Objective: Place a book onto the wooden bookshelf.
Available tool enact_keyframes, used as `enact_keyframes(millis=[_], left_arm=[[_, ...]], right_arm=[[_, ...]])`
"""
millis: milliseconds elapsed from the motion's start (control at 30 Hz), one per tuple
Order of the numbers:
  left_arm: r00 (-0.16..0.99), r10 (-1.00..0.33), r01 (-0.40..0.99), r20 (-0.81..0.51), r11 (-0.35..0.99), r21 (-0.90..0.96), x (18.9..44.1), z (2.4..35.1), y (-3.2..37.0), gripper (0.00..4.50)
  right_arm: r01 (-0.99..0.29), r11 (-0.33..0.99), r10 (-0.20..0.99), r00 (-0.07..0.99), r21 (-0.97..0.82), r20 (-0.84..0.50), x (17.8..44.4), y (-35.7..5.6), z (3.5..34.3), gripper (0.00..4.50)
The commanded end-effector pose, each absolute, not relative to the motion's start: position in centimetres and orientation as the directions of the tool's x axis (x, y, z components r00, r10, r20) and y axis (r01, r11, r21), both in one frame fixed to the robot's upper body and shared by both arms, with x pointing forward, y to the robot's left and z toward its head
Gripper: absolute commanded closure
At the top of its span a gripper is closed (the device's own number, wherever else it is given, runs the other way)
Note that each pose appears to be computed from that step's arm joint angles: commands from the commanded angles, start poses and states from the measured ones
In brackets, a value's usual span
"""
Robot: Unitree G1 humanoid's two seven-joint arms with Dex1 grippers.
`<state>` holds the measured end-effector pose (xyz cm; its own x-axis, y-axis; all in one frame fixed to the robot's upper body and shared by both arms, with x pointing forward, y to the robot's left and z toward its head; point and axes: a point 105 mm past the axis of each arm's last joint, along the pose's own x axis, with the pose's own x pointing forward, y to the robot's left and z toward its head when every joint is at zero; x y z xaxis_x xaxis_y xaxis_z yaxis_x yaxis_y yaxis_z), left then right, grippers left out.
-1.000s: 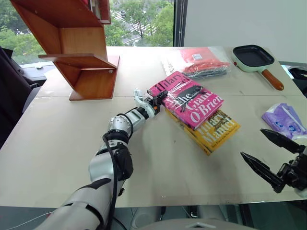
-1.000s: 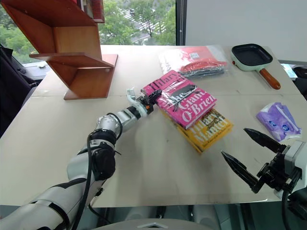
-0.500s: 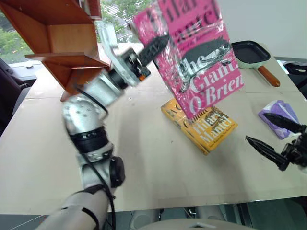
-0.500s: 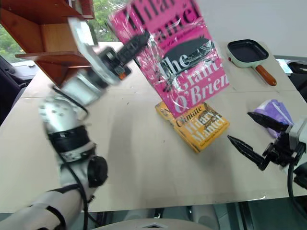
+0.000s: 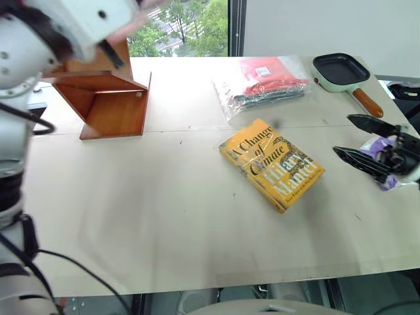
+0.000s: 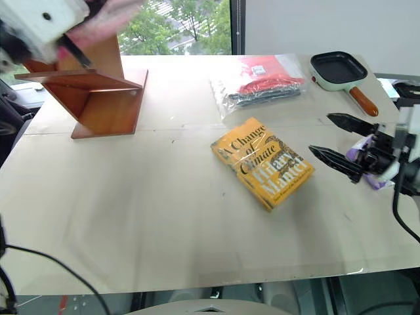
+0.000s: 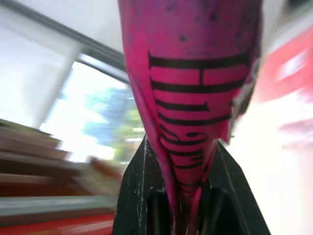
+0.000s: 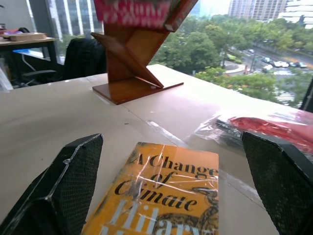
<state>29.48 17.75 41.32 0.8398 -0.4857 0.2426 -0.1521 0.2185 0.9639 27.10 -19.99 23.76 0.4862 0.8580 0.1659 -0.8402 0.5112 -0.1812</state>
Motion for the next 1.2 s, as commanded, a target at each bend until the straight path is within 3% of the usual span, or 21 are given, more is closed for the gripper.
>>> enact_keyframes(millis=[33,133,300,600,867,1100,1200], left_arm=[[0.835,-0.490,-0.233,0.251,0.097,0.968,28.4,42.3,18.0,4.49],[0.919,-0.379,-0.126,0.110,-0.019,0.992,29.6,40.4,20.5,4.49],[0.978,-0.207,0.019,-0.031,-0.057,0.998,30.5,38.4,24.5,4.49],[0.990,-0.018,0.135,-0.137,-0.059,0.989,32.6,37.0,28.4,4.49],[0.981,-0.032,0.188,-0.193,-0.119,0.975,35.6,35.9,27.8,4.49],[0.969,-0.058,0.229,-0.241,-0.163,0.960,37.6,35.0,27.0,4.49],[0.958,0.016,0.285,-0.287,-0.169,0.943,38.1,34.4,28.3,4.49]], right_arm=[[-0.851,0.477,0.877,0.448,-0.218,0.171,27.3,-19.1,24.5,0.00],[-0.852,0.470,0.881,0.437,-0.229,0.182,27.9,-18.6,24.7,0.00],[-0.850,0.469,0.879,0.424,-0.240,0.217,28.3,-18.1,25.5,0.00],[-0.879,0.440,0.862,0.356,-0.184,0.362,27.1,-18.0,27.8,0.00],[-0.929,0.357,0.863,0.286,-0.102,0.416,25.5,-17.5,29.0,0.00],[-0.930,0.356,0.869,0.294,-0.089,0.398,25.4,-17.7,28.4,0.00],[-0.926,0.365,0.871,0.304,-0.094,0.386,25.5,-17.9,28.1,0.00]])
